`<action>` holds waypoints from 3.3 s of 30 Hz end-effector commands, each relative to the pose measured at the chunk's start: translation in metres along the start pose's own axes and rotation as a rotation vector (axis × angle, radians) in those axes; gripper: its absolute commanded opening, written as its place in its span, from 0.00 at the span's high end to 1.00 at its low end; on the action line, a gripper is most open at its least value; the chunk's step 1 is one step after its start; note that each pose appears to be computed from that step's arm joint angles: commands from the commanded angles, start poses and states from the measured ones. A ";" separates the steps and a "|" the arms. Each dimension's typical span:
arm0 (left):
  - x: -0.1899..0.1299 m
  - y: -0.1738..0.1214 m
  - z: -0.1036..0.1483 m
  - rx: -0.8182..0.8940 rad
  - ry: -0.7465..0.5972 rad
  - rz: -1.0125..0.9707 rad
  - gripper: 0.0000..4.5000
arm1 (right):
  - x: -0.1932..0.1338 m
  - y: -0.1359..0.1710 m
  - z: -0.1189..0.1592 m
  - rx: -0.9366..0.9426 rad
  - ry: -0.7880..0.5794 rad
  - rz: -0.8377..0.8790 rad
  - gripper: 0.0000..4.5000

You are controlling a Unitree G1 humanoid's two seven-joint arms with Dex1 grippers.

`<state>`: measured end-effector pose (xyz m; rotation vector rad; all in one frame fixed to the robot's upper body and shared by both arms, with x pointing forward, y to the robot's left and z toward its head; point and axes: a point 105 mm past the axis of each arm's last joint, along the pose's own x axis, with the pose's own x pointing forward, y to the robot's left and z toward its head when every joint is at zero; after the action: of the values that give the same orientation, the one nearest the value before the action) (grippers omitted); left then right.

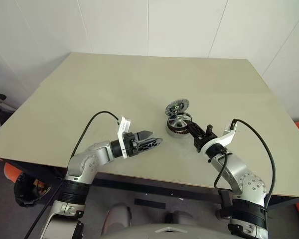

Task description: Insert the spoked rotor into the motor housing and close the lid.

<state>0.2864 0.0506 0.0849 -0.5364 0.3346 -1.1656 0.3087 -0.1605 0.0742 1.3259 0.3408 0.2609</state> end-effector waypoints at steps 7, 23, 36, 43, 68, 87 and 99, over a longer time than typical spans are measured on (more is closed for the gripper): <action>0.002 -0.007 0.015 0.041 -0.029 -0.027 0.00 | 0.002 0.012 0.003 -0.020 -0.005 0.044 0.27; 0.002 -0.007 0.011 0.031 -0.026 -0.039 0.00 | -0.014 0.037 0.016 -0.178 0.018 0.055 0.27; 0.001 -0.005 0.010 0.029 -0.029 -0.037 0.00 | -0.019 0.020 0.016 -0.324 0.059 -0.072 0.27; 0.001 -0.003 0.009 0.030 -0.031 -0.031 0.00 | -0.009 0.053 0.014 -0.852 0.000 -0.052 0.37; 0.002 -0.005 0.014 0.179 -0.062 -0.026 0.00 | 0.034 0.035 -0.018 -1.308 0.131 -0.051 0.99; 0.000 0.003 0.002 0.431 -0.033 -0.043 0.00 | 0.022 -0.011 -0.015 -1.277 0.209 -0.191 0.99; 0.003 -0.001 -0.005 0.489 -0.010 -0.097 0.00 | 0.008 0.011 -0.018 -1.464 0.427 -0.052 0.99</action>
<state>0.2844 0.0503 0.0725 -0.1529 0.0536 -1.2558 0.3108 -0.1459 0.0663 -0.1486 0.4260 0.5201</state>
